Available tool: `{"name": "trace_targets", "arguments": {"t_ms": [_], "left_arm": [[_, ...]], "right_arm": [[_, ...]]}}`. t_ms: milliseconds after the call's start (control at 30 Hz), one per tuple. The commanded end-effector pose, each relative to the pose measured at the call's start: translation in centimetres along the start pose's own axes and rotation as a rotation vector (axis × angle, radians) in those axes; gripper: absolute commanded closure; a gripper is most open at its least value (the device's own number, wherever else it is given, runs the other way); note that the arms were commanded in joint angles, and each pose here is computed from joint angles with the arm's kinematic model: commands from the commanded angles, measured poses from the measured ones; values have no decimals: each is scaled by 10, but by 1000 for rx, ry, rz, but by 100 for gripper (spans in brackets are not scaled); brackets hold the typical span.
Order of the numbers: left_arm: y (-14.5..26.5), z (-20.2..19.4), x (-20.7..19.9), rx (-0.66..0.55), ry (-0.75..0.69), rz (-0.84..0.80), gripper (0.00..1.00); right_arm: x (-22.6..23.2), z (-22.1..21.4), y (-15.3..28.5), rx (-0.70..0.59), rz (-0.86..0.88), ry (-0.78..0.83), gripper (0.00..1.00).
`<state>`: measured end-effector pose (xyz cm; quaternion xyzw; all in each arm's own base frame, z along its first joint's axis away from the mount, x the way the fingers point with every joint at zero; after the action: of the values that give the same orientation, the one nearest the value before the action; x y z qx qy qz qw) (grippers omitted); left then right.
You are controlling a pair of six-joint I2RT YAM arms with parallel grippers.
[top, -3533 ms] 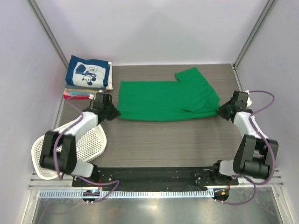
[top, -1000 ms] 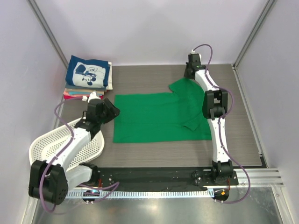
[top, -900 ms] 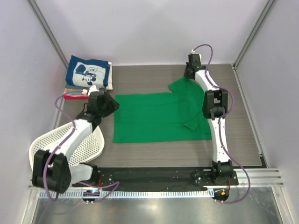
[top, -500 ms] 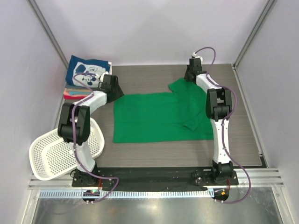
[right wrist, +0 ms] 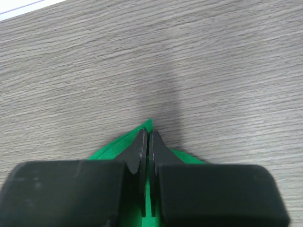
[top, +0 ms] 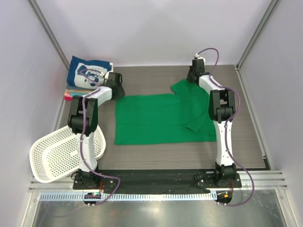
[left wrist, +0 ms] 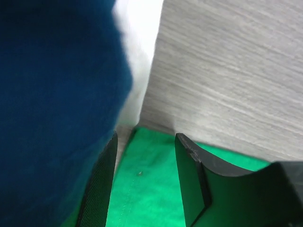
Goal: Fold and stack the t-shirts
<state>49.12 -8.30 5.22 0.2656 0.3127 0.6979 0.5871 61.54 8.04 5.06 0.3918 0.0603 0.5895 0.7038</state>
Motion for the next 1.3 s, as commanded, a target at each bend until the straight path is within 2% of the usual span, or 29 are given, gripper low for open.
{"name": "trace_targets", "arguments": {"t_ms": [0, 133, 233, 367, 567, 800, 1267], "left_arm": [[-7, 9, 4, -12, -26, 27, 47], [-16, 2, 3, 18, -34, 31, 51], [-16, 1, 2, 22, -27, 23, 60], [-14, 2, 0, 22, -21, 6, 79], [-5, 7, -2, 10, -17, -14, 99], [28, 25, -1, -37, -1, -42, 100], [84, 39, 0, -77, 19, -110, 100]], "right_arm": [[-9, -30, 3, 108, -17, 9, 99], [-10, -31, 2, 115, -13, 4, 99], [-11, -31, 1, 118, -8, -4, 99], [-12, -30, 1, 120, -6, -8, 99], [1, -13, 11, 96, 39, 13, 99], [25, 14, 51, 65, 121, 3, 99], [32, 14, 112, 86, 171, 11, 99]]}}
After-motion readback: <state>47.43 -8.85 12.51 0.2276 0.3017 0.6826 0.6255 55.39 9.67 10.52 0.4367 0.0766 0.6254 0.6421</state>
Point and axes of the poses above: each gripper's point midway between its finger pads, its own y axis back along the fingers, its own x axis along the line the jaws close on, z = x × y, the point moved 3 cm from there along y, back along the fingers, and after that the axes turned 15 degrees about -y, right-handed, at the moved point
